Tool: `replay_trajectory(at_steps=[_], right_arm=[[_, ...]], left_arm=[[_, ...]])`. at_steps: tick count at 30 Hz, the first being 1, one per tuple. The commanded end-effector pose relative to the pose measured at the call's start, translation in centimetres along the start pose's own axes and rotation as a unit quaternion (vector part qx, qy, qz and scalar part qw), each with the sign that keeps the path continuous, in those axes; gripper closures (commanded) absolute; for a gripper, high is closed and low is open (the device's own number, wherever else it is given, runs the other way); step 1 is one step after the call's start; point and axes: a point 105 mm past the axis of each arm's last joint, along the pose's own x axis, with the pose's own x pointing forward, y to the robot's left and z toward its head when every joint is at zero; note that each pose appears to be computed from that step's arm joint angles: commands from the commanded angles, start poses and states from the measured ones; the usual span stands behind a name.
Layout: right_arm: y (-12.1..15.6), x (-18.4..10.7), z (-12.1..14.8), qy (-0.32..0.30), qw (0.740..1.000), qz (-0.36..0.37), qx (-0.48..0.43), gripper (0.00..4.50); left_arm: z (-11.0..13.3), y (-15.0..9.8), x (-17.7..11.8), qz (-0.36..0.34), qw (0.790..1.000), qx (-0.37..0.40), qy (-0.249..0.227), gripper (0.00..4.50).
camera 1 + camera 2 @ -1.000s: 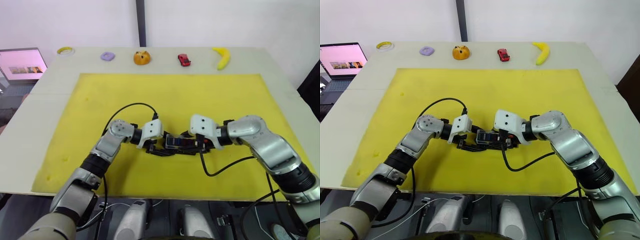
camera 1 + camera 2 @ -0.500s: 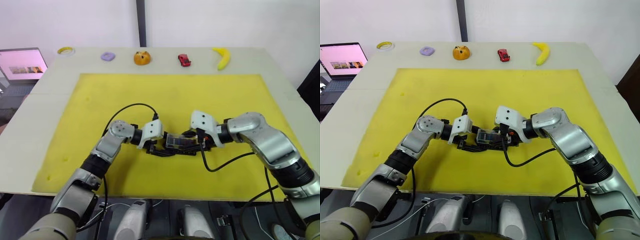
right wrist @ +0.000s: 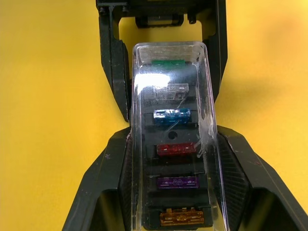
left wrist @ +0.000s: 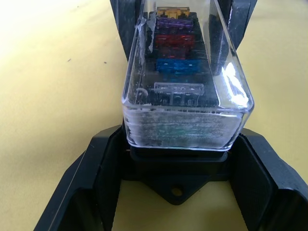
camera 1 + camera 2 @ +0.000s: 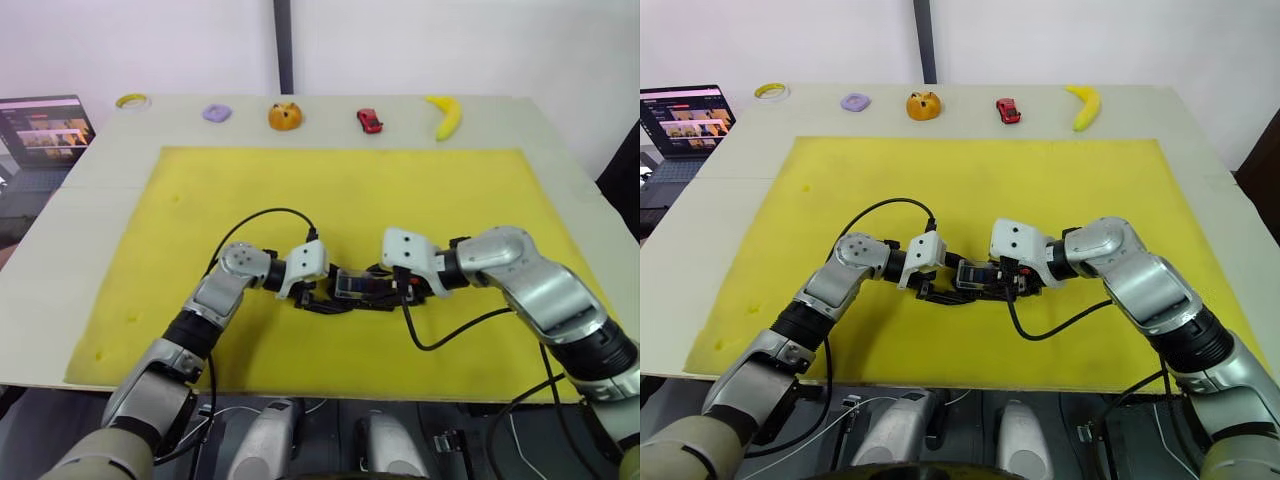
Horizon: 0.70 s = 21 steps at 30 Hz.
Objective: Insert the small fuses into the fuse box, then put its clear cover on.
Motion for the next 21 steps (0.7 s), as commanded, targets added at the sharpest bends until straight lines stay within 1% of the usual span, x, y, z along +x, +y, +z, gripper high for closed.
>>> replay_trajectory(at_steps=[1, 4, 7, 14, 21], right_arm=[[1.7, 1.9, -3.6, 0.073, 0.995, 0.047, 0.05, 2.79], [1.6, 1.9, -4.2, 0.088, 0.994, 0.042, 0.057, 2.79], [1.4, 1.8, -4.6, 0.099, 0.994, 0.018, 0.047, 2.79], [2.2, 2.3, -3.1, 0.077, 0.996, 0.018, 0.049, 2.79], [1.9, 2.0, -3.2, 0.072, 0.995, 0.01, 0.063, 2.79]], left_arm=[[1.8, 1.2, -0.3, 0.026, 0.999, 0.02, -0.026, 1.93], [1.9, 1.3, -0.2, 0.027, 0.999, 0.021, -0.027, 1.93], [1.9, 1.4, -0.3, 0.031, 0.999, 0.019, -0.03, 1.93], [1.8, 1.3, -0.1, 0.031, 0.999, 0.018, -0.03, 1.93], [1.9, 1.3, 0.0, 0.03, 0.999, 0.019, -0.033, 1.93]])
